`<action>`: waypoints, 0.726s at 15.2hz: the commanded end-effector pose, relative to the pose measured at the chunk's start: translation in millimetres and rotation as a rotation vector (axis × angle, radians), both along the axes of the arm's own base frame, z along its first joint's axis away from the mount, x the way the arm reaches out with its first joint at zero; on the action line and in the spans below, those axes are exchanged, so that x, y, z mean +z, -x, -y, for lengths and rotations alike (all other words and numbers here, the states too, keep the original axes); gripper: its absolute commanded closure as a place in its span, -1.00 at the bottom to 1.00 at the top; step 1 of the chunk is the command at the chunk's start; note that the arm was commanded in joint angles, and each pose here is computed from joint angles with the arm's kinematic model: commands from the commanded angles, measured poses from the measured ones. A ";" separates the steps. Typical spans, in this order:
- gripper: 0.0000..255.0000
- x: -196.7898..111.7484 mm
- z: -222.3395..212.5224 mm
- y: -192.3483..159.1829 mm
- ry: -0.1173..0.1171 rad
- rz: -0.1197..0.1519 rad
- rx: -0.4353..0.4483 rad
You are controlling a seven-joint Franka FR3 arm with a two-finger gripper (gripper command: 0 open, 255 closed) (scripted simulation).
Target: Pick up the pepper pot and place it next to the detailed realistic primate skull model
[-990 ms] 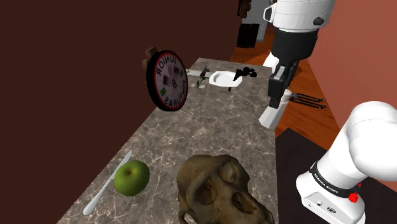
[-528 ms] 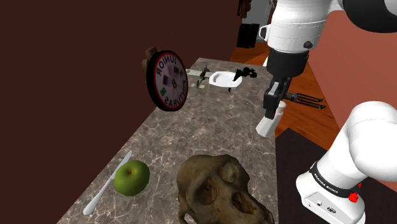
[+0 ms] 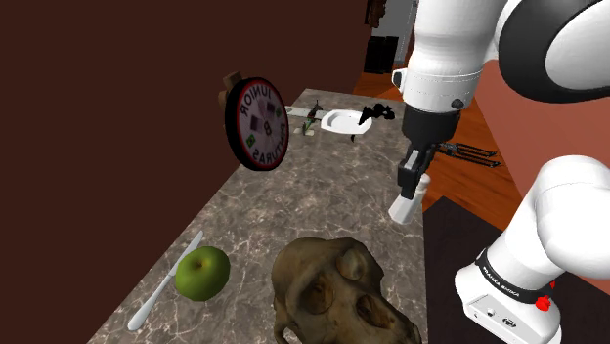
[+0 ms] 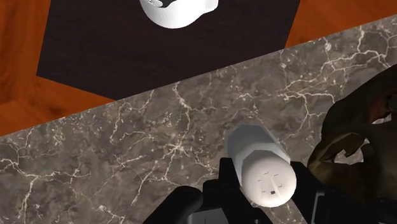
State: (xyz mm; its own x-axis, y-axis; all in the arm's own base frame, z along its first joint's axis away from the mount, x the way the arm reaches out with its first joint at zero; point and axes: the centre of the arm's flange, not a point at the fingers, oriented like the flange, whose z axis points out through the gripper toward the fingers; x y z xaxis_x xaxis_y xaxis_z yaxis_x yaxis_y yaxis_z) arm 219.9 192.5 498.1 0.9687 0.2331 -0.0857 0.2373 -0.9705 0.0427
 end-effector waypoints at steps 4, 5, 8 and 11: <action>1.00 -26.2 -0.8 0.8 0.000 0.000 0.000; 1.00 -31.5 -0.8 0.8 0.000 0.000 0.000; 1.00 -47.3 -0.8 0.8 0.000 0.000 0.000; 1.00 -63.2 -0.8 0.8 0.000 0.000 0.000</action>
State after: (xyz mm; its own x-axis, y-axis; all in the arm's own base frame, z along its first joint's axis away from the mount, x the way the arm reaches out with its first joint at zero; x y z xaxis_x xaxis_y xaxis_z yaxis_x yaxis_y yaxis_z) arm 218.8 192.9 441.3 0.9686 0.2331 -0.0860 0.2373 -0.9705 0.0428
